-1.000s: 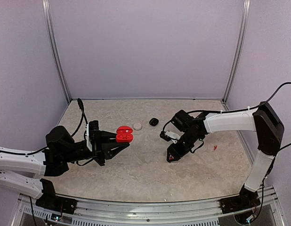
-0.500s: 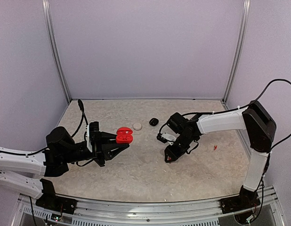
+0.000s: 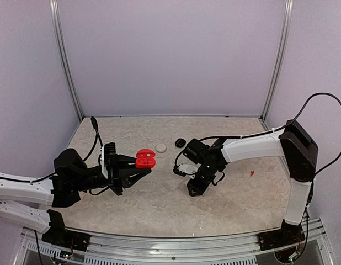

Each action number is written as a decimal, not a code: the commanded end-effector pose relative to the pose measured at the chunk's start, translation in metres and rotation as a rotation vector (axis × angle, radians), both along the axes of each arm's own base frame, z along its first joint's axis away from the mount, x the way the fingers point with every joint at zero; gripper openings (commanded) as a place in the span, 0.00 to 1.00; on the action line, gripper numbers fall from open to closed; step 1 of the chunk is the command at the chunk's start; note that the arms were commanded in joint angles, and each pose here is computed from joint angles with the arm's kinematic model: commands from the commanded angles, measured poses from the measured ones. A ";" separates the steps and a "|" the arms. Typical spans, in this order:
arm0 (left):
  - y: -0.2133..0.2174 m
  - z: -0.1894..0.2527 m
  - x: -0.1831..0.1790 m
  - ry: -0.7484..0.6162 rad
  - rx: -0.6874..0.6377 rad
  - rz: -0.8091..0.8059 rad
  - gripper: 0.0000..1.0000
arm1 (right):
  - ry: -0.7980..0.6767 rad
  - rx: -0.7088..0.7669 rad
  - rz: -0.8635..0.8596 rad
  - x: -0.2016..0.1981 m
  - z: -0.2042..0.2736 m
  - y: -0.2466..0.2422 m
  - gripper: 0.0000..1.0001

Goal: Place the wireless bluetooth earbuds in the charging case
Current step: Pick up the left earbud from the center of the board.

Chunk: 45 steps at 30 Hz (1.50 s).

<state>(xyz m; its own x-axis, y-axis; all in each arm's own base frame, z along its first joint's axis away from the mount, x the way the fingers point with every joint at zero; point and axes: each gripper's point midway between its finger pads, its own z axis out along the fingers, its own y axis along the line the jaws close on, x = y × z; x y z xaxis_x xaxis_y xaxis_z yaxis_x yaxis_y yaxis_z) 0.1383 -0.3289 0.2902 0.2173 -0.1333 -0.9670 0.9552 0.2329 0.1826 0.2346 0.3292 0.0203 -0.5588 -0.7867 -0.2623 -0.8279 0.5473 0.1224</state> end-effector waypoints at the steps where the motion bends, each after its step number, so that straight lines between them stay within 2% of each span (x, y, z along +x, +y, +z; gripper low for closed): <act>1: 0.003 0.009 0.001 -0.019 -0.035 0.005 0.06 | -0.004 -0.174 0.042 -0.008 -0.023 -0.030 0.33; 9: 0.002 0.010 0.001 -0.020 -0.034 0.002 0.06 | -0.035 -0.204 0.106 -0.004 -0.017 -0.033 0.32; 21: 0.001 0.009 0.002 -0.019 -0.031 0.004 0.06 | -0.047 -0.219 0.149 -0.008 -0.016 -0.025 0.17; 25: 0.001 0.008 0.002 -0.014 -0.029 0.005 0.06 | -0.073 -0.178 0.133 -0.002 0.000 -0.016 0.14; 32: 0.006 0.014 0.008 -0.019 -0.052 0.052 0.06 | -0.169 0.039 0.062 0.018 0.065 0.012 0.09; 38: 0.013 0.021 0.013 -0.035 -0.085 0.088 0.06 | -0.308 0.287 0.046 0.029 0.145 0.034 0.09; 45: 0.017 0.033 0.012 -0.090 -0.129 0.106 0.05 | -0.480 0.689 0.190 -0.002 0.266 0.052 0.10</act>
<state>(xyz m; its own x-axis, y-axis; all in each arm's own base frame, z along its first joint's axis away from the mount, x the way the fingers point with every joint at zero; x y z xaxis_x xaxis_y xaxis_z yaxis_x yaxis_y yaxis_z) 0.1512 -0.3202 0.3057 0.2547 -0.1781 -0.9505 0.9278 0.3220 0.1883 0.2531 0.3661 0.2156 -0.2951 -0.6009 -0.7429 -0.8973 0.4414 -0.0006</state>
